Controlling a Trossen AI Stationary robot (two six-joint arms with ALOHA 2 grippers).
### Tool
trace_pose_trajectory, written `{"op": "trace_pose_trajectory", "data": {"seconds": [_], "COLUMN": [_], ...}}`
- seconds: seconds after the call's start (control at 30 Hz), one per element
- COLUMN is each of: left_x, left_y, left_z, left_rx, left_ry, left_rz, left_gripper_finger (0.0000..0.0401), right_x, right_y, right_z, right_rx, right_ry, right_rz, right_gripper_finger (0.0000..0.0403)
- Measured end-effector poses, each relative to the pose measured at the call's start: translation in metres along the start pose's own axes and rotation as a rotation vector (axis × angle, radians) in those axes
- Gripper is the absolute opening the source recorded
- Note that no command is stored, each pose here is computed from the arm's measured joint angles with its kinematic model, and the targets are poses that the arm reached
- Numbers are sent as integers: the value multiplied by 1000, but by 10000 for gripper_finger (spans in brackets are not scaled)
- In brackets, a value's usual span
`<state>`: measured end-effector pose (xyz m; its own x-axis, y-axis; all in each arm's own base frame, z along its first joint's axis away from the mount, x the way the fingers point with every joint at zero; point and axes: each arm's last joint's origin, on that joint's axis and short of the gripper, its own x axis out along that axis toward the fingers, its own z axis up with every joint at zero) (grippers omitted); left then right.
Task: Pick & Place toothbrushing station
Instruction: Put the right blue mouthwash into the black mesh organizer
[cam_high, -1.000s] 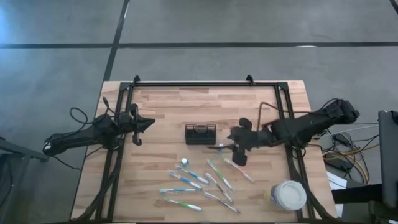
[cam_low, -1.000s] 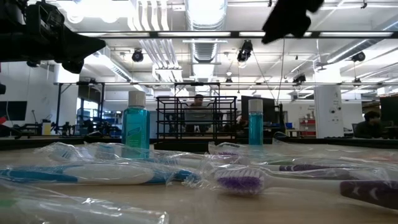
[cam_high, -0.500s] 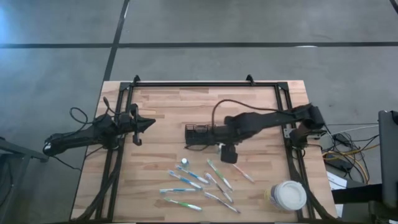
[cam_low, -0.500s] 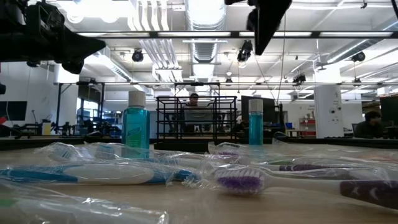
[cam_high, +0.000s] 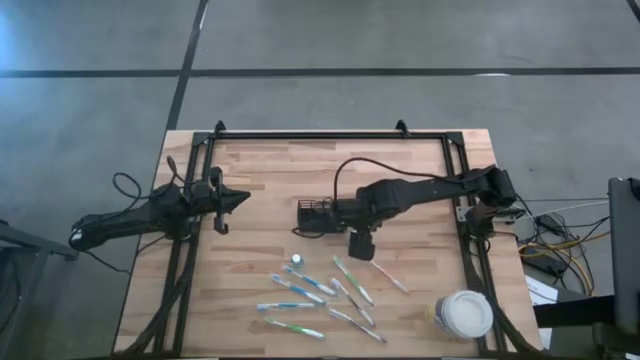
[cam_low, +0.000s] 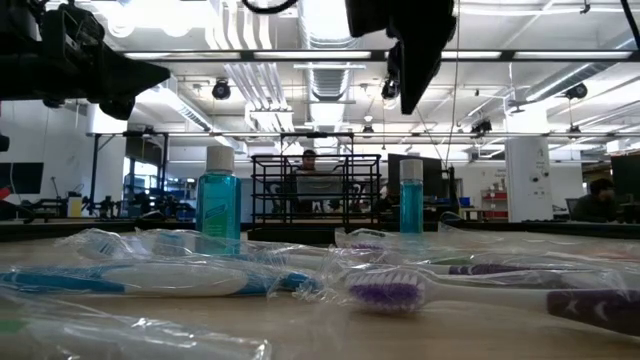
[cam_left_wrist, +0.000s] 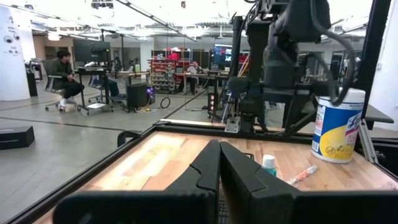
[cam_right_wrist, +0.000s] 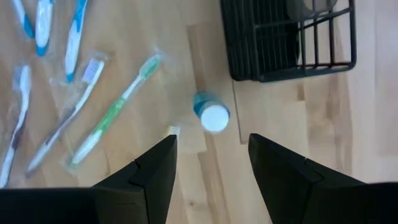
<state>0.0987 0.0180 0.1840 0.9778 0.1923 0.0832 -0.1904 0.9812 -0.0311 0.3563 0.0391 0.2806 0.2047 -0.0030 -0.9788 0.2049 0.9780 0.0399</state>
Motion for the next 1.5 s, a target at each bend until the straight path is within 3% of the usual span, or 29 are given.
{"op": "trace_pose_trajectory", "data": {"seconds": [0.47, 1.5], "left_x": [0, 0], "left_y": [0, 0], "left_z": [0, 0], "left_rx": [2, 3], "left_ry": [2, 1], "left_rz": [0, 1], "left_gripper_finger": [12, 12], "right_x": [31, 58], "right_y": [-1, -7], "right_z": [-5, -10], "right_rx": [-8, 57], "right_ry": [5, 20], "right_rz": [7, -2], "right_gripper_finger": [196, 196]}}
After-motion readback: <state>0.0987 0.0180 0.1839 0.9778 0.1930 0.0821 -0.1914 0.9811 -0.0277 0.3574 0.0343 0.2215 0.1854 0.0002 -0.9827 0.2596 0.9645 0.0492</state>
